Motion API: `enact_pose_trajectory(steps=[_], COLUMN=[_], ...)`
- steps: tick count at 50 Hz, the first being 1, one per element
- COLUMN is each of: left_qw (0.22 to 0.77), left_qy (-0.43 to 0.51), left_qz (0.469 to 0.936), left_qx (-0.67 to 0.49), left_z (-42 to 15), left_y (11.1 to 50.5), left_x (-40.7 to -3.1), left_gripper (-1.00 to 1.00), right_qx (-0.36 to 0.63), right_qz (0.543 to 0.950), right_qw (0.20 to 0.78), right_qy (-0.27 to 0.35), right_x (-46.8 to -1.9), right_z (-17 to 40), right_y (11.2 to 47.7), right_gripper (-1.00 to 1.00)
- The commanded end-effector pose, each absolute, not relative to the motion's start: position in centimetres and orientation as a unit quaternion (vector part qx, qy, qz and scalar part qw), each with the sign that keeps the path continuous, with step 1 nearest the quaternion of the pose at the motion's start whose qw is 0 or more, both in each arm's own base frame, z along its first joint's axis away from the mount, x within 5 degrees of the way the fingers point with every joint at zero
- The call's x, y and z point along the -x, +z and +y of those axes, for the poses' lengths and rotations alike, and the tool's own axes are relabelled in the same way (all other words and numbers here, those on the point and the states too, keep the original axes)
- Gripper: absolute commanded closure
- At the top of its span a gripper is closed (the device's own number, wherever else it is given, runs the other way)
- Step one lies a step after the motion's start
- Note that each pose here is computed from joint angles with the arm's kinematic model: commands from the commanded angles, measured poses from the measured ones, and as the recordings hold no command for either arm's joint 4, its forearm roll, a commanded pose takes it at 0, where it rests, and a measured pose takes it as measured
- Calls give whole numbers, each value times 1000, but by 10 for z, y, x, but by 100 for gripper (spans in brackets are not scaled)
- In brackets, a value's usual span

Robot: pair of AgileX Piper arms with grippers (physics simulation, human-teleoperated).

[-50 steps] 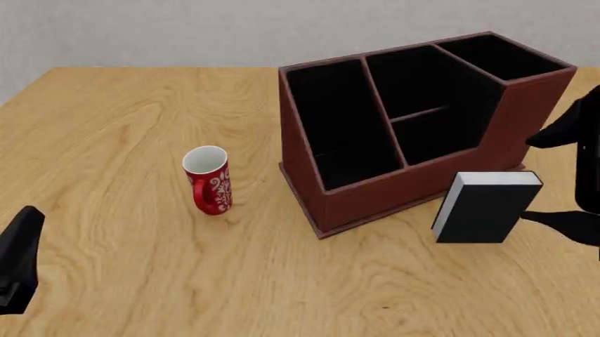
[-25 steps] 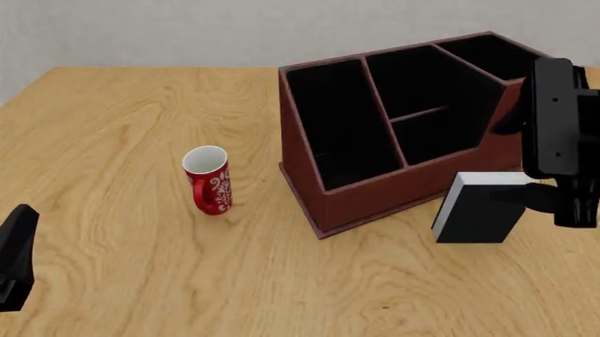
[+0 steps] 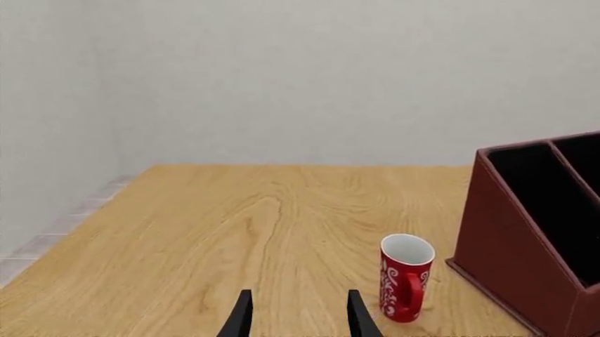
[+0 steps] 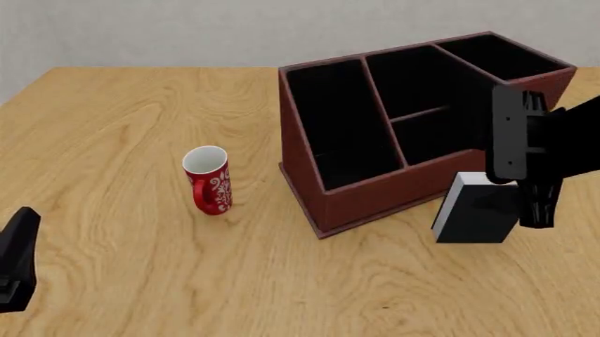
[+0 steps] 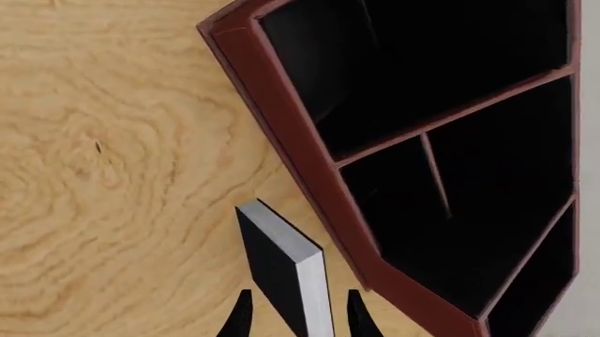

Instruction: Pick up the book and place it in the left compartment of the caddy.

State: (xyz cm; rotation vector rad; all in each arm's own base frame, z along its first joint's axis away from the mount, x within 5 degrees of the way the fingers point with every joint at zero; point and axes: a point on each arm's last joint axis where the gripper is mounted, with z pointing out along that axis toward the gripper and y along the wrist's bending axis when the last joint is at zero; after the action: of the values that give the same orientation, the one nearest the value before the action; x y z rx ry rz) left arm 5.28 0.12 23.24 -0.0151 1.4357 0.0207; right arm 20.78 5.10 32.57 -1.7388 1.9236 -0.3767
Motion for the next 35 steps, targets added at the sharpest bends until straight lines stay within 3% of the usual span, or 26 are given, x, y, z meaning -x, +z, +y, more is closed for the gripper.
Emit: enact_pose_trajectory(steps=[1,35], left_qw=[751,747], left_qy=[12,16], left_qz=[660,664], left_qx=[6,15], left_z=[1,2], left_y=[231,223], left_x=[-53,-55], left_gripper=[-100,-100], right_qx=[636,625], right_qz=[718,738], right_qw=[247,221], right_qy=[-138,-128], right_x=[-217,-237], right_z=[47,43], right_y=[311,281], right_gripper=[-100,-100])
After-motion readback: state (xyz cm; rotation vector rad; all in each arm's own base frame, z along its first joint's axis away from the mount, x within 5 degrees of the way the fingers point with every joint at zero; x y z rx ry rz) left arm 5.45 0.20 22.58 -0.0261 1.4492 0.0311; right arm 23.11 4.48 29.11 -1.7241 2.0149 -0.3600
